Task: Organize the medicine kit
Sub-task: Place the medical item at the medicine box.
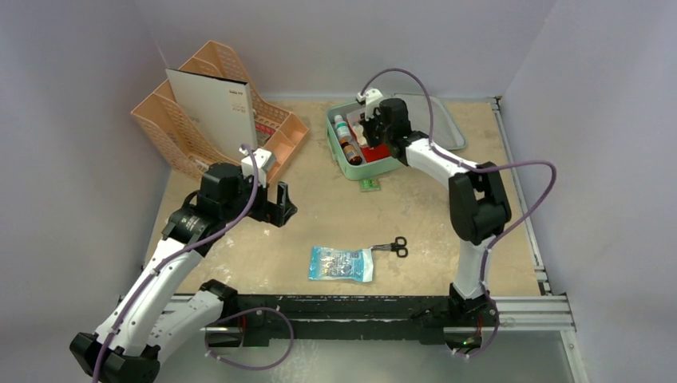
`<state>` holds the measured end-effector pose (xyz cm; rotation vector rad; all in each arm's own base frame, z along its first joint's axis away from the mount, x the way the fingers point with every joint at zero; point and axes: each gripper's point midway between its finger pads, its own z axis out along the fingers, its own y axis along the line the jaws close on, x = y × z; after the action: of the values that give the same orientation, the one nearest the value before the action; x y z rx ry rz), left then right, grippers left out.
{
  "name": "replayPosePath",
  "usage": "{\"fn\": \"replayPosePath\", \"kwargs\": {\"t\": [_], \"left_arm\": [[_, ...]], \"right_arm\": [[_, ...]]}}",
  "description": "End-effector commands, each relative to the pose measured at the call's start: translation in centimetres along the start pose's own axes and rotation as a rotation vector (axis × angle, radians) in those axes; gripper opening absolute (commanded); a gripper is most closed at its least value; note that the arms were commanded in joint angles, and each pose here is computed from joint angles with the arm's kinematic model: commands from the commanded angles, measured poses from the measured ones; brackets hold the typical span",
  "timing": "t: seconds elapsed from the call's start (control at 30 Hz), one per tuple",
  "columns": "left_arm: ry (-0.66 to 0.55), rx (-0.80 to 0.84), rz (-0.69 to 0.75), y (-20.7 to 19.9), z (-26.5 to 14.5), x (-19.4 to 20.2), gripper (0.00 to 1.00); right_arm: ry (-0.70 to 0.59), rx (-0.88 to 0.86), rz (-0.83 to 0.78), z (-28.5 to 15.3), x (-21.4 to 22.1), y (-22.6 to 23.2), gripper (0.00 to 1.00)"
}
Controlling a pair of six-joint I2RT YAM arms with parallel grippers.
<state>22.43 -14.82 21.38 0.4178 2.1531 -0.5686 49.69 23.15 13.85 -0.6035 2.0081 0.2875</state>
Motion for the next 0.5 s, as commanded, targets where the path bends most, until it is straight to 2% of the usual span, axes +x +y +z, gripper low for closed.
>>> {"fn": "replayPosePath", "kwargs": {"t": [0.0,0.47], "left_arm": [[-0.046,-0.015,0.027,0.2,-0.4,-0.9,0.98],[-0.057,-0.029,0.030,0.4,-0.7,-1.1,0.98]], "right_arm": [[-0.114,-0.021,-0.092,1.6,-4.7,-0.2,0.00],[-0.054,0.045,-0.092,7.6,-4.0,-2.1,0.00]]}}
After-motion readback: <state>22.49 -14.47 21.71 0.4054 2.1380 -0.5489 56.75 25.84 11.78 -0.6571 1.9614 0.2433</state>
